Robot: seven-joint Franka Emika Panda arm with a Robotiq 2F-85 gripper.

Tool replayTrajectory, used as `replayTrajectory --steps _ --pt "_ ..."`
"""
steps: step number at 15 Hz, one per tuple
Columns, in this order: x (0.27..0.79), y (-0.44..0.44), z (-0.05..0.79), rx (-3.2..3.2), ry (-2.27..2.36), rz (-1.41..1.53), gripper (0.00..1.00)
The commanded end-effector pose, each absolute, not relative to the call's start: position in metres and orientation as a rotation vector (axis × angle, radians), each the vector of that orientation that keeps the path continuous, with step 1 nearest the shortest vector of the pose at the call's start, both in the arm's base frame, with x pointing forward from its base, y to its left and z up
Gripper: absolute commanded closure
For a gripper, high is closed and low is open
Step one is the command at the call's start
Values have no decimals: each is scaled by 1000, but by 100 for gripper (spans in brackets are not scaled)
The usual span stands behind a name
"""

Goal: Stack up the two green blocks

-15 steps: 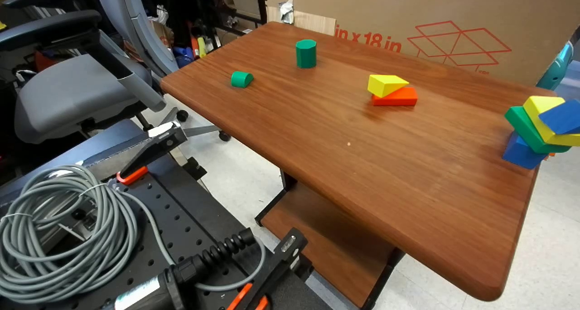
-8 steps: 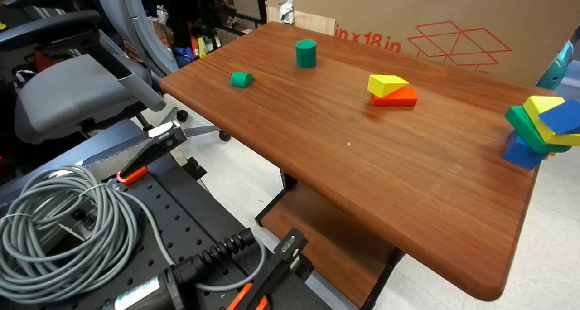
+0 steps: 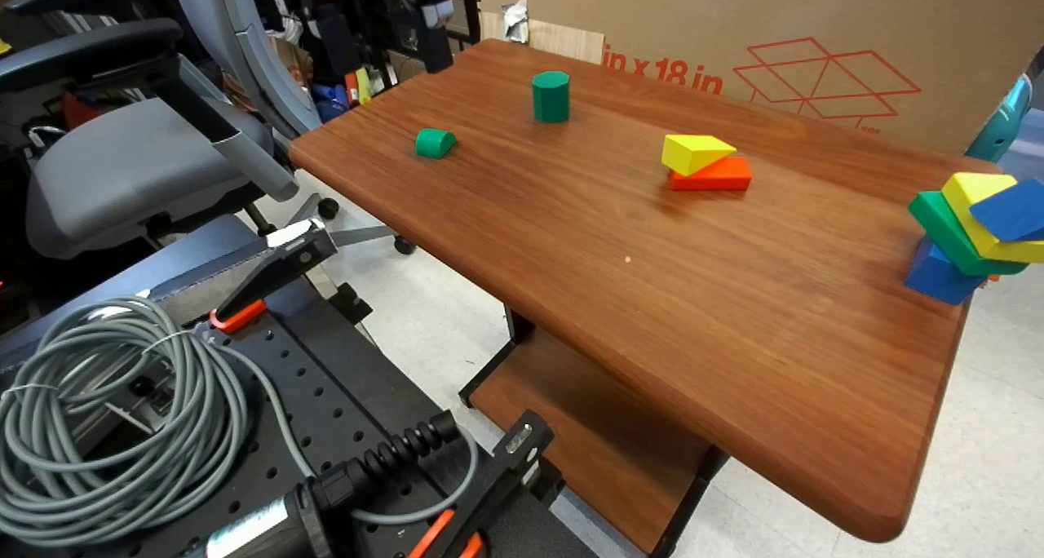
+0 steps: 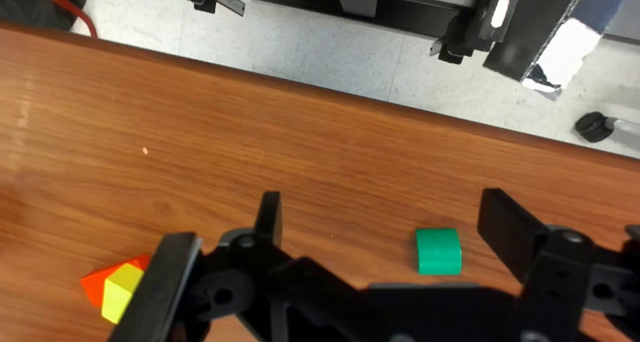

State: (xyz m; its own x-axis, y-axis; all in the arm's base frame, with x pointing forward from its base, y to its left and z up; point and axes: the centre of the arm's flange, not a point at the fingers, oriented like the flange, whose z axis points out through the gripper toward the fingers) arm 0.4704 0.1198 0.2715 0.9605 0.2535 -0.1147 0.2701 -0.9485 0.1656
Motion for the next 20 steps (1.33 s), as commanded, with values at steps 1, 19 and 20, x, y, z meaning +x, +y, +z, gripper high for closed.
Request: replayTrajectory --steps 1,19,20 --pt "487 137 250 2858 620 -206 0" --pt "542 183 189 2862 775 -274 0" --pt "542 183 184 2860 777 -282 0"
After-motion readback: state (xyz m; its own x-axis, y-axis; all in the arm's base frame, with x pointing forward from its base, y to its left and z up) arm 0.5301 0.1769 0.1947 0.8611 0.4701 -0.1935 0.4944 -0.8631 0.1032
